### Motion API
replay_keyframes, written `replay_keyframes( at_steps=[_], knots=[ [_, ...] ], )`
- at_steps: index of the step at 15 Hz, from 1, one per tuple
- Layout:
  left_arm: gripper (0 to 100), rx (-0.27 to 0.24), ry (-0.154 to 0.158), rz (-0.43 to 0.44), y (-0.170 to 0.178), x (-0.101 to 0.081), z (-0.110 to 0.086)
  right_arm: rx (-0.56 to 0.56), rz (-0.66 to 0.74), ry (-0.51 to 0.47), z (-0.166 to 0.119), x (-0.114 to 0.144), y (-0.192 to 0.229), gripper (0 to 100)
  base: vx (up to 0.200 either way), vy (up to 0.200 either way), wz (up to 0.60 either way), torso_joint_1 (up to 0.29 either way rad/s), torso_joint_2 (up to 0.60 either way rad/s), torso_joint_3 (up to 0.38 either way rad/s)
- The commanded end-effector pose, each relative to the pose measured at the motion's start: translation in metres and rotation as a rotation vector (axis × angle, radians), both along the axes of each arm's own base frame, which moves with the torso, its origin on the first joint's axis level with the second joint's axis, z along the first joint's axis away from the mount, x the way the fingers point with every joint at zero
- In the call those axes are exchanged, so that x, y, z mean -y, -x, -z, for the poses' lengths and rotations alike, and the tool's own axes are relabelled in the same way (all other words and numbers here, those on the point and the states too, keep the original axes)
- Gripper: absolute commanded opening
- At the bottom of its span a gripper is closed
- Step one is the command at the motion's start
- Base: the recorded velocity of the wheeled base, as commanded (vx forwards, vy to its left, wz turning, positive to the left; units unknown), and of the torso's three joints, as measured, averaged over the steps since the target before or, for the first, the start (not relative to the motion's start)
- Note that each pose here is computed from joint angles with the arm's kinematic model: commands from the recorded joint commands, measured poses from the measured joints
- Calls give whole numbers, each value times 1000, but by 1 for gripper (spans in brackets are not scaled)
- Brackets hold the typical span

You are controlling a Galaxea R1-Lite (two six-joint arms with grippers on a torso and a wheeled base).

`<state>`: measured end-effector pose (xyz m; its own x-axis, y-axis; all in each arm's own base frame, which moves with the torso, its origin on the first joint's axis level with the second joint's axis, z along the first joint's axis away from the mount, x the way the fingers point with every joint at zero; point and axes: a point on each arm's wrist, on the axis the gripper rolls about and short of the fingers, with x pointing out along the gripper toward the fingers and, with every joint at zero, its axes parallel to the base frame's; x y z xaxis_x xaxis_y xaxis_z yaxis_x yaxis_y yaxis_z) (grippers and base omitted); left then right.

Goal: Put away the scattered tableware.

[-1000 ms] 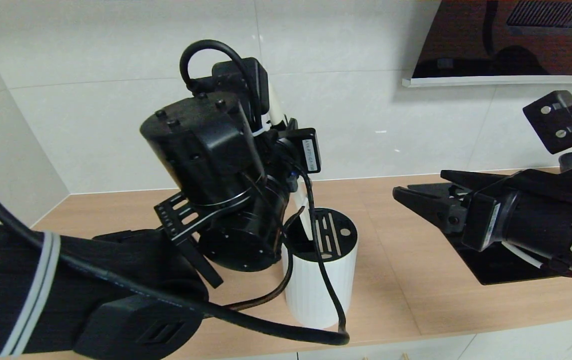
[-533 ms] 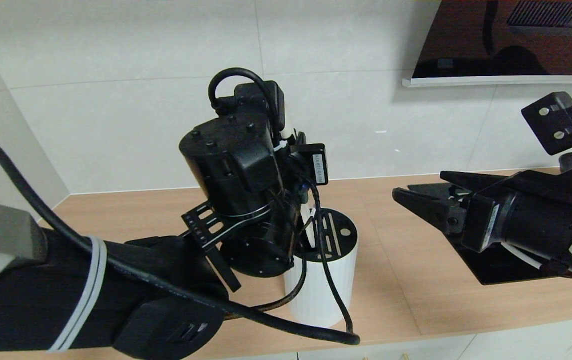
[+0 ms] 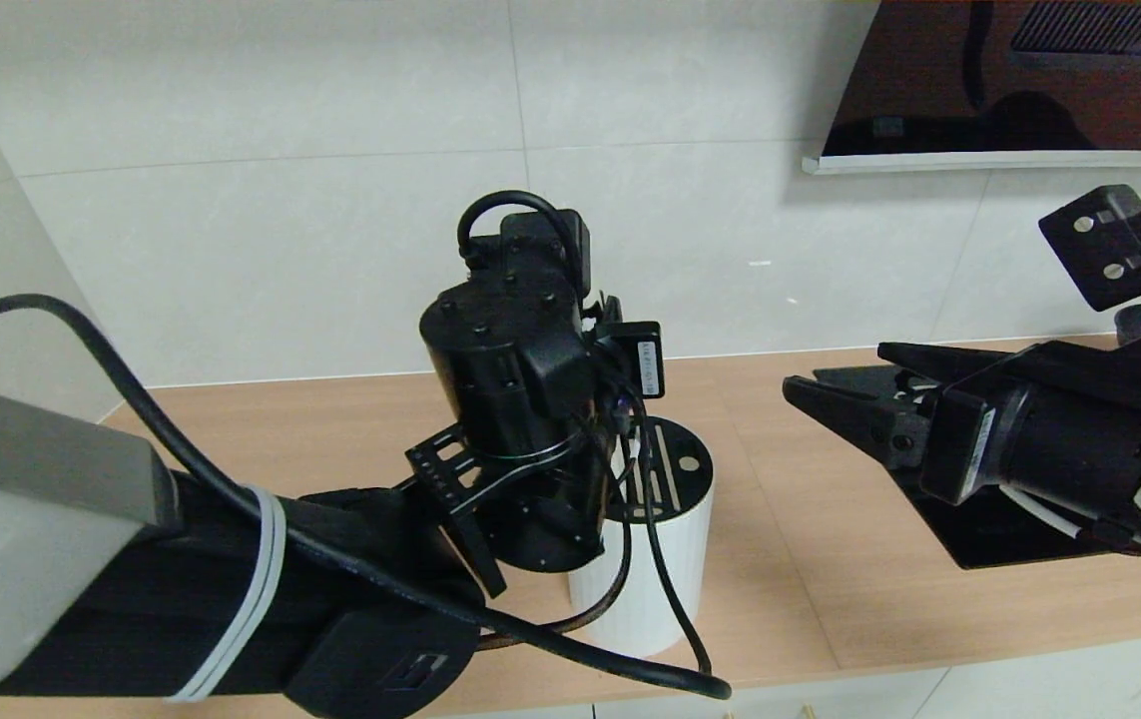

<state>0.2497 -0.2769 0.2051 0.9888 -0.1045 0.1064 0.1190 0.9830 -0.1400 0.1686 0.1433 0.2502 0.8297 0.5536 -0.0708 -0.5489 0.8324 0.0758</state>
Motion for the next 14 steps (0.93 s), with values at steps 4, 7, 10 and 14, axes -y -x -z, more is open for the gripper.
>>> replay_keyframes(
  at_steps=[4, 7, 10, 14],
  knots=[
    [0, -46, -47, -7, -5, 5, 24, -3, 0, 4, 1, -1, -1, 100, 0, 0, 0, 0, 0, 0],
    [0, -71, -57, 7, -3, 12, 37, -7, 0, 7, 2, -1, -1, 100, 0, 0, 0, 0, 0, 0],
    [0, -105, -95, 13, -3, 16, 55, -7, 0, 7, 2, -1, -1, 100, 0, 0, 0, 0, 0, 0],
    [0, -132, -128, 14, -1, 14, 66, -9, 0, 9, 3, -1, -1, 100, 0, 0, 0, 0, 0, 0]
  ],
)
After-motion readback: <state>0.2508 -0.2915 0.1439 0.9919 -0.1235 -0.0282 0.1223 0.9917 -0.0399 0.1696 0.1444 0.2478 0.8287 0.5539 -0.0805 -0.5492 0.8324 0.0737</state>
